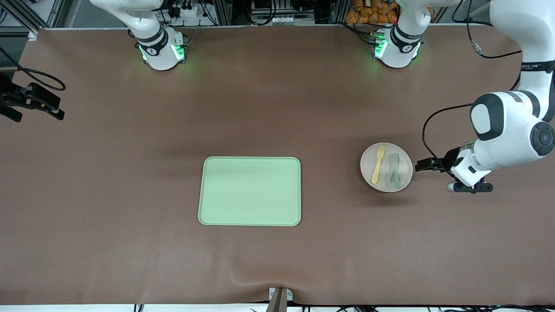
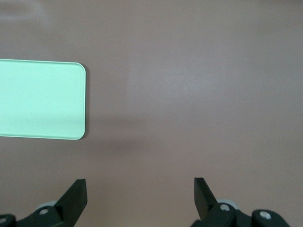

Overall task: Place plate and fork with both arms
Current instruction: 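Lower the left gripper and grasp the white plate's rim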

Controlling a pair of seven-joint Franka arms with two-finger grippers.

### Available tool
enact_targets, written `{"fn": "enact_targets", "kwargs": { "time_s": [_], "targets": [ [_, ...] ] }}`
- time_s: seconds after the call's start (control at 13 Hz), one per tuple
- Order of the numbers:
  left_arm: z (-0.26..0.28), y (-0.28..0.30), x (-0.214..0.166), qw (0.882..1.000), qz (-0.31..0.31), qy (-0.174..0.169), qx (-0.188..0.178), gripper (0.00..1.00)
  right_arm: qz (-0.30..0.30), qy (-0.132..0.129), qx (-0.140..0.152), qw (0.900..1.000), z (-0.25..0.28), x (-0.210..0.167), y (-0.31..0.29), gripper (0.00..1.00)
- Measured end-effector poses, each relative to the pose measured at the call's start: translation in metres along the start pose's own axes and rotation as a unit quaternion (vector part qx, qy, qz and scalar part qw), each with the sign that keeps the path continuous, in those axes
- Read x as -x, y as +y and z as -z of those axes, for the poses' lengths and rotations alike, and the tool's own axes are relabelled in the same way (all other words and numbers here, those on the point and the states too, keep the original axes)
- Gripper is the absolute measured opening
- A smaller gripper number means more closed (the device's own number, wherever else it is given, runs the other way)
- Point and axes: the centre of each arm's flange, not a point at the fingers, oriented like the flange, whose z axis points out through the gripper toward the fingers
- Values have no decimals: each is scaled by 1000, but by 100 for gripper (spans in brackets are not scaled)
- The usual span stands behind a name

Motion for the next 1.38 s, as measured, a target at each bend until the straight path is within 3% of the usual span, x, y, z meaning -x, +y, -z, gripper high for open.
{"fn": "enact_targets", "kwargs": {
  "time_s": [0.69,1.08,1.38],
  "targets": [
    [-73,-6,7,1000,-3,6,-8,96,0,0,0,1000,0,0,0,100],
    [-97,-32,14,1000,-11,-7,-10,68,0,0,-1,1000,0,0,0,100],
    [-113,-38,18,1000,-8,-11,-12,59,0,0,-1,1000,0,0,0,100]
  ]
}}
